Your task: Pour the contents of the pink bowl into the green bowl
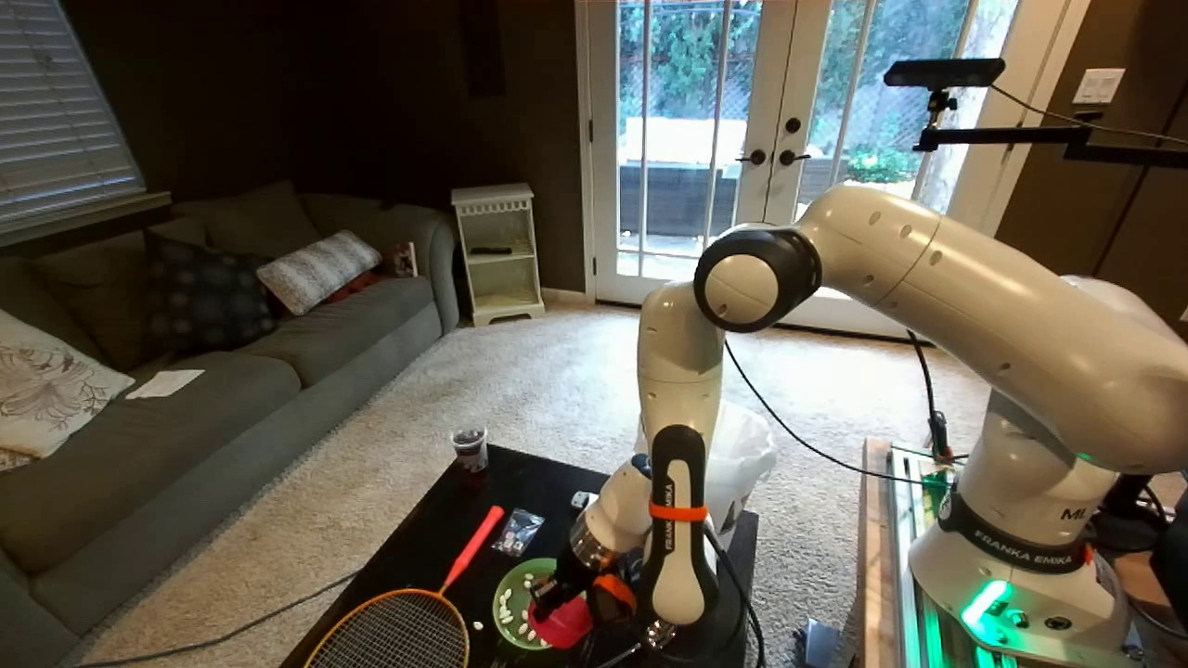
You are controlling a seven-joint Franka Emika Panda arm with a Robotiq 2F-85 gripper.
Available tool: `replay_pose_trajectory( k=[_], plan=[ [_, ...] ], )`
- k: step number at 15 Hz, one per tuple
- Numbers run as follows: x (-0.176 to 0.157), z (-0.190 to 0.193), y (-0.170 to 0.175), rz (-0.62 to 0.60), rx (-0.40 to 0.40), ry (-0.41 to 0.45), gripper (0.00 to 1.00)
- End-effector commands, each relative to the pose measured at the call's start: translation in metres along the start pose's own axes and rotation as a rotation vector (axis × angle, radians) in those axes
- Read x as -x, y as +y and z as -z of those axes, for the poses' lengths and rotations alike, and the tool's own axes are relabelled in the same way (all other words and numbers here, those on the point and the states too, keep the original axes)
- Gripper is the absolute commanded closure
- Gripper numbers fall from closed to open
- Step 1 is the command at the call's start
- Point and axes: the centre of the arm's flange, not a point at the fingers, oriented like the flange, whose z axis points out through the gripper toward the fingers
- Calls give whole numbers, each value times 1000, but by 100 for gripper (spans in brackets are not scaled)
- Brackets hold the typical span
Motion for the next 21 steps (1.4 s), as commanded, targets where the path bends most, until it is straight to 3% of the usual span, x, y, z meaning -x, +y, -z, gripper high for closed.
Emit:
replay_pose_trajectory(
  k=[1,5,10,15,21],
  plan=[
    [8,8,-4,81,181,-12,99],
    [10,0,10,134,336,-32,99],
    [10,-7,26,174,428,-39,99],
    [10,-16,38,155,439,-117,99],
    [5,-39,54,134,428,-128,99]
  ],
)
